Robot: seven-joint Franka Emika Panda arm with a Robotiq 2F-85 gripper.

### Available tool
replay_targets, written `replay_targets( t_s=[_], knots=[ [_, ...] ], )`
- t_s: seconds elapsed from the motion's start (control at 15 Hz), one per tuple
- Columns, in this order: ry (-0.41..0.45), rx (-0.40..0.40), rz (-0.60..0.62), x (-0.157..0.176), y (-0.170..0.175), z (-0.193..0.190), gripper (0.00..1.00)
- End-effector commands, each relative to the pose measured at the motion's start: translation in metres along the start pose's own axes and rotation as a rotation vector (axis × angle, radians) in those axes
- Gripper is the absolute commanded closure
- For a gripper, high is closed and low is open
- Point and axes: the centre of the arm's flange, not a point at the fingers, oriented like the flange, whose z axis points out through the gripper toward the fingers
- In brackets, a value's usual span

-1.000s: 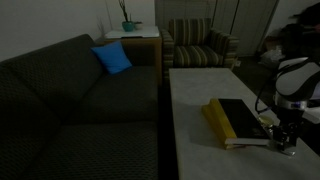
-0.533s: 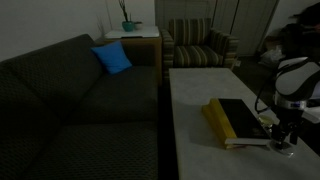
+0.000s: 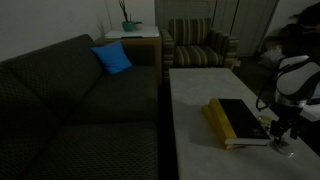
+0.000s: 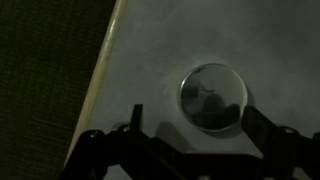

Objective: Remove the lid from the silver object

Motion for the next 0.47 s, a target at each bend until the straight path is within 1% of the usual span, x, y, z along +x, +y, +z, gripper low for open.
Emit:
replay_targets(
  t_s=[0.0,0.4],
  knots=[
    [0.013,-0.074,0.023,-0.023,-0.011,-0.014,0.00],
    [0.075,-0.166,0.009,-0.047,-0.028,-0.028,0.00]
  ],
)
